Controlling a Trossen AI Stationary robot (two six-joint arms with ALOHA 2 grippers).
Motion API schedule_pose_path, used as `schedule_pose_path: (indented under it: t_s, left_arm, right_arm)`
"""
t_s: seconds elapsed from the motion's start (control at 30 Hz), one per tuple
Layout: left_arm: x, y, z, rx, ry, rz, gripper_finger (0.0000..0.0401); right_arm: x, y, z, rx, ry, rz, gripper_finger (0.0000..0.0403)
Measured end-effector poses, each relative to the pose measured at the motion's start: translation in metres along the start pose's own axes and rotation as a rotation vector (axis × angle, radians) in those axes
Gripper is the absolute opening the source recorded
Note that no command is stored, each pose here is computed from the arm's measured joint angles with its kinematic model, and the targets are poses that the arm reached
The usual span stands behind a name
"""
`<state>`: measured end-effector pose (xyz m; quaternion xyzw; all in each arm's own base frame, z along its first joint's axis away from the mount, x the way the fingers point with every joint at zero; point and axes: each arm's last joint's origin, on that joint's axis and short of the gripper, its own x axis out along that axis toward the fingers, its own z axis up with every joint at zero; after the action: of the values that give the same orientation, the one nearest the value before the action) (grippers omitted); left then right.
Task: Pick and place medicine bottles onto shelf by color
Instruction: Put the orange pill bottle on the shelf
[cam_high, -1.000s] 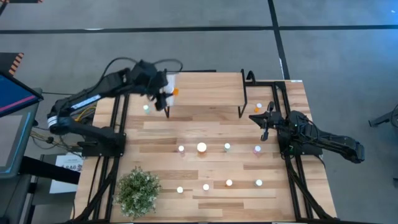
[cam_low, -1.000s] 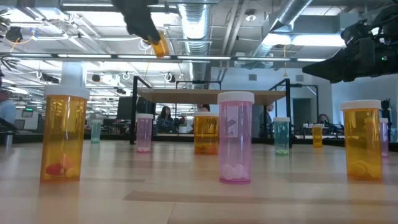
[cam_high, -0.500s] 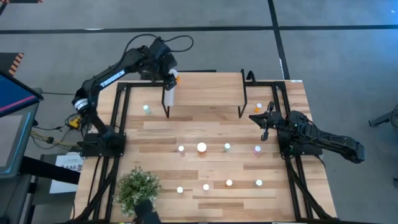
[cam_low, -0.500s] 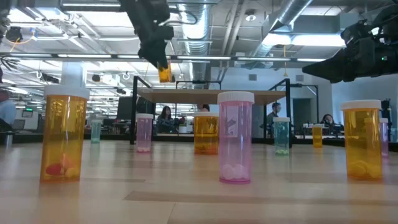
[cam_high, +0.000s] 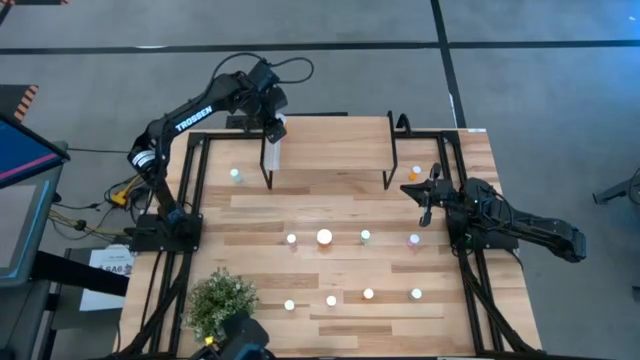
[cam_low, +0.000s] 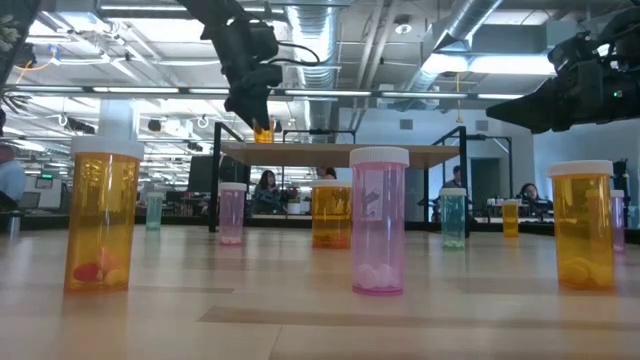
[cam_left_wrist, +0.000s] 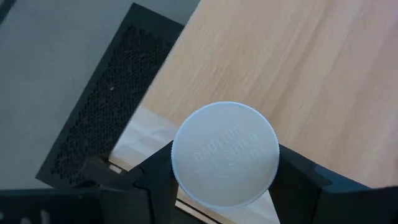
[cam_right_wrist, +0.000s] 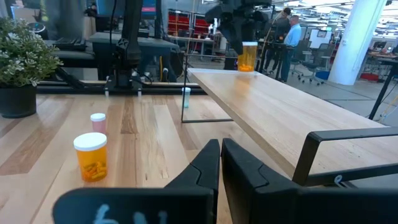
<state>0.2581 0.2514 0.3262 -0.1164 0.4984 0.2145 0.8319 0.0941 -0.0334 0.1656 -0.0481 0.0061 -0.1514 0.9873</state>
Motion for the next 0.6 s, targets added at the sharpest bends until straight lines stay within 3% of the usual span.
schedule_pose_path:
  t_s: [0.6]
  left_arm:
    - [0.0018, 0.0002, -0.0023, -0.009, 0.016, -0.004, 0.0199]
  right_arm:
    - [0.0000, 0.0000, 0.0000, 0.000, 0.000, 0.000, 0.0043]
